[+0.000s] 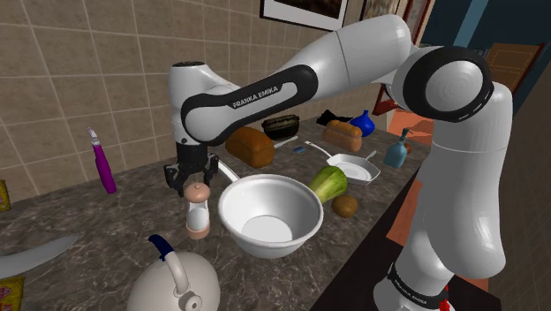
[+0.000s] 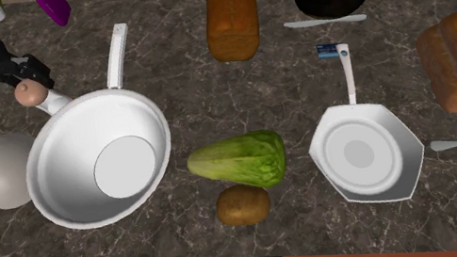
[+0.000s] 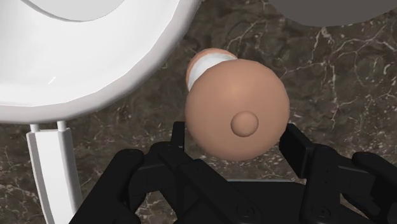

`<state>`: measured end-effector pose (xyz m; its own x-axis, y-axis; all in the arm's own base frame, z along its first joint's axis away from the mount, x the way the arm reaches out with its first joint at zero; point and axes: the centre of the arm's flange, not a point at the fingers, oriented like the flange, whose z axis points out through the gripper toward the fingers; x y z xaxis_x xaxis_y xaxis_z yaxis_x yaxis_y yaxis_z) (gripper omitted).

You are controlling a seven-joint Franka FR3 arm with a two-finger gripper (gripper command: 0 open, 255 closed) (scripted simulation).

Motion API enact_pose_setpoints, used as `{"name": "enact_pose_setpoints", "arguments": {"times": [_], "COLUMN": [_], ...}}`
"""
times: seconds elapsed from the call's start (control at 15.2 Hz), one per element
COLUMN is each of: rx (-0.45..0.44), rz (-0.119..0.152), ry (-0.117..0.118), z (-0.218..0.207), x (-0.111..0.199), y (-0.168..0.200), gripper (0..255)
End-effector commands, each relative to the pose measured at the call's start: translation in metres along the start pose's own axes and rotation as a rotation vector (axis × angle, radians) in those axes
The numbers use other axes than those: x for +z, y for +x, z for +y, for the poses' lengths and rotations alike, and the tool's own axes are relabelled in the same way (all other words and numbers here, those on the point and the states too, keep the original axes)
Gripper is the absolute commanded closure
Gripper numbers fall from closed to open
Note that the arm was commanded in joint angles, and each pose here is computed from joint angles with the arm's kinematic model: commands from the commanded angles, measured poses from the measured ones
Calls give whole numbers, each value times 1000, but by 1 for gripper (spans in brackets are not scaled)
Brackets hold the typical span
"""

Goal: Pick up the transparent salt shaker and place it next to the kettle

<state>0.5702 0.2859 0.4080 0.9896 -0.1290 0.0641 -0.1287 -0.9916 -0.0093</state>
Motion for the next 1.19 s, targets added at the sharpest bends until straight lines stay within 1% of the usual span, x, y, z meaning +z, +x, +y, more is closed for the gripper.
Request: {"name": "enact_pose_setpoints", "arguments": {"times": [0.0, 0.2, 0.26, 0.59, 0.86, 1.12], "rx": [0, 0, 0, 0, 0, 0], "rz": [0, 0, 0, 0, 0, 0], "ry": [0, 0, 0, 0, 0, 0], "z": [0, 0, 0, 0, 0, 0], "x": [0, 0, 0, 0, -50, -50], "y": [0, 0, 0, 0, 0, 0], "gripper": [255, 255, 0, 0, 0, 0]}}
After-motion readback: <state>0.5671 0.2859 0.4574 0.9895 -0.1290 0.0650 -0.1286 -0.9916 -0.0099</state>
